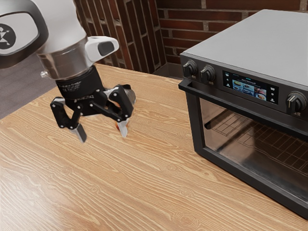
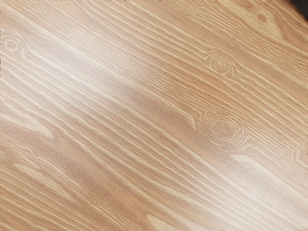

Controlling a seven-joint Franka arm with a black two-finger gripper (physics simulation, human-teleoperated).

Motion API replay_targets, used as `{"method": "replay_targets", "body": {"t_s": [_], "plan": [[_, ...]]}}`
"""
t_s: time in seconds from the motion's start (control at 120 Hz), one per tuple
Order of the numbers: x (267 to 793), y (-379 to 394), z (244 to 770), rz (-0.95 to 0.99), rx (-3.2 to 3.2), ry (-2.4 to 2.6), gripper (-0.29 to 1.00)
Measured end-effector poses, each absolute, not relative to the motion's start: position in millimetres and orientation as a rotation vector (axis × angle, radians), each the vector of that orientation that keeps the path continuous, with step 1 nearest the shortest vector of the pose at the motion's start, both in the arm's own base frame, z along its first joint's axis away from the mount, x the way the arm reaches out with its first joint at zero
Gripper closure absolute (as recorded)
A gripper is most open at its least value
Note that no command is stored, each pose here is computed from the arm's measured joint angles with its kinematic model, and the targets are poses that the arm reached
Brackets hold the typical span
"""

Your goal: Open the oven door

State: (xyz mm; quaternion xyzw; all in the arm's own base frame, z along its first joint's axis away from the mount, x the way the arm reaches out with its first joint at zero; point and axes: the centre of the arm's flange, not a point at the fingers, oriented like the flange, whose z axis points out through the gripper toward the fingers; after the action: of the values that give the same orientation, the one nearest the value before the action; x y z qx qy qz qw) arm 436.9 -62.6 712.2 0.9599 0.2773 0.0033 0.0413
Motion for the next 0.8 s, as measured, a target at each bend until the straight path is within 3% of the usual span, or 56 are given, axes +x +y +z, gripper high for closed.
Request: {"method": "replay_targets", "body": {"t_s": [0.217, 0.567, 0.8], "plan": [[366, -24, 736, 0.146, 2.831, 0.895, 0.00], [404, -128, 725, 0.139, 2.405, 1.115, 0.00], [414, -159, 732, 0.158, 2.196, 1.275, 0.00]]}}
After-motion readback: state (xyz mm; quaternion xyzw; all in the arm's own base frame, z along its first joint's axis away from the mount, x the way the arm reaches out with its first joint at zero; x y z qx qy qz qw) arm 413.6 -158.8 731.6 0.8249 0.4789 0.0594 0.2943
